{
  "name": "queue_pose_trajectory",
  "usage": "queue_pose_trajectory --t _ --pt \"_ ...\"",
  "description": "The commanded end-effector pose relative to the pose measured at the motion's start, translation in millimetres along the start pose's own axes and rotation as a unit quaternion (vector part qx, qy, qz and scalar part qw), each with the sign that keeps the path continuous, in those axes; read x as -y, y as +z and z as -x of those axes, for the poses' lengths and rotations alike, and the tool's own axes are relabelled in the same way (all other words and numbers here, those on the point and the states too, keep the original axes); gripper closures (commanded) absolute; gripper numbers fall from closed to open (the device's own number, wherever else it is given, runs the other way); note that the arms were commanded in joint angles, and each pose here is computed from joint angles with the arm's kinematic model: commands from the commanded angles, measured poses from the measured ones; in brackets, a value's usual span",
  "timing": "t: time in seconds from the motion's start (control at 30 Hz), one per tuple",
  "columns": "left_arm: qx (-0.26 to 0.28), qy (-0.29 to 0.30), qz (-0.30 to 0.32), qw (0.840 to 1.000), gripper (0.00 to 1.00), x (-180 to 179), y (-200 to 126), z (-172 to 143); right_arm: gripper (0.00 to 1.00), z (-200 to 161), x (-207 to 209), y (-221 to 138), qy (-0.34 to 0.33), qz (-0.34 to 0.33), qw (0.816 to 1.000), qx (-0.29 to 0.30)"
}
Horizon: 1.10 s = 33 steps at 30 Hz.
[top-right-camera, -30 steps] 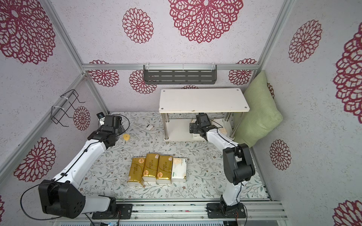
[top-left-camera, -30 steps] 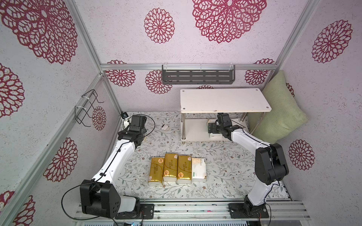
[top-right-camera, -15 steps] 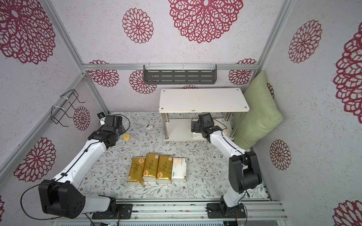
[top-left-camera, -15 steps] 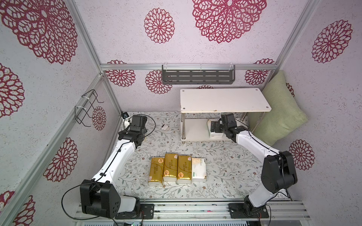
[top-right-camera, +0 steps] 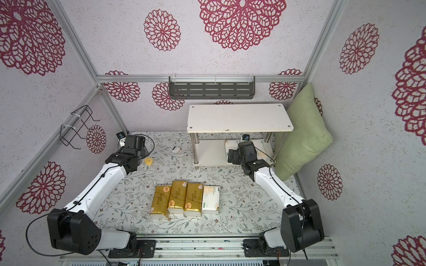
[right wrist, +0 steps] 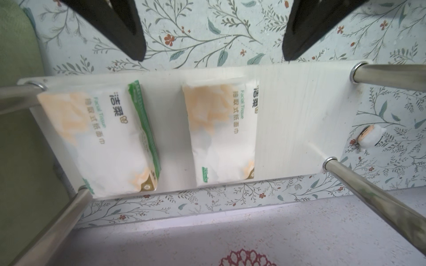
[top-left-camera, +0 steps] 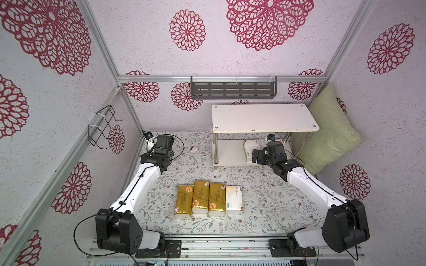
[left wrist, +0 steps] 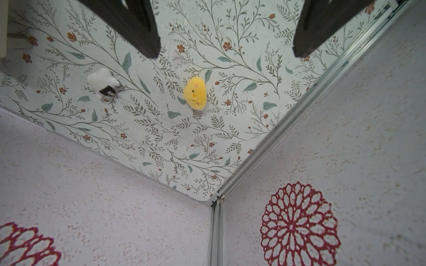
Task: Place the tissue boxes on the shelf by color
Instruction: Move the box of tissues to the center of the board.
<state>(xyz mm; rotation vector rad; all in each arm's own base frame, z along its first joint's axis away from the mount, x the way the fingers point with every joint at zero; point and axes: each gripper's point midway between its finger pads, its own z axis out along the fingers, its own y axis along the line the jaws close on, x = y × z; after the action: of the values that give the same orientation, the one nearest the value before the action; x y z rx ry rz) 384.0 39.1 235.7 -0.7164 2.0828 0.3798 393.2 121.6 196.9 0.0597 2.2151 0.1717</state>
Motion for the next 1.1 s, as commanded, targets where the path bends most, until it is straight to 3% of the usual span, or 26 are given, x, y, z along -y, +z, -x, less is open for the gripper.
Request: queue_pose_trajectory --t 0.0,0.17,0.5,1.07 --pt "0.002 -0.003 -0.005 1.0 0.03 6.1 -0.8 1.5 0.01 -7.9 -12.9 -12.9 0.014 0.016 1.0 0.007" --pt "0.002 0.0 0.001 1.0 0.03 3.9 0.4 -0.2 0.01 -47.4 -33.2 -26.1 0.019 0.035 0.999 -0.004" --pt "-0.003 -0.009 -0.006 1.0 0.03 9.1 5.6 -4.8 0.01 -157.6 -64.7 -34.1 0.071 0.067 0.991 -0.09" --pt "-0.011 -0.011 -0.01 1.0 0.03 7.9 8.6 -16.7 0.01 -199.5 -94.2 -46.9 0.076 0.089 0.984 -0.134"
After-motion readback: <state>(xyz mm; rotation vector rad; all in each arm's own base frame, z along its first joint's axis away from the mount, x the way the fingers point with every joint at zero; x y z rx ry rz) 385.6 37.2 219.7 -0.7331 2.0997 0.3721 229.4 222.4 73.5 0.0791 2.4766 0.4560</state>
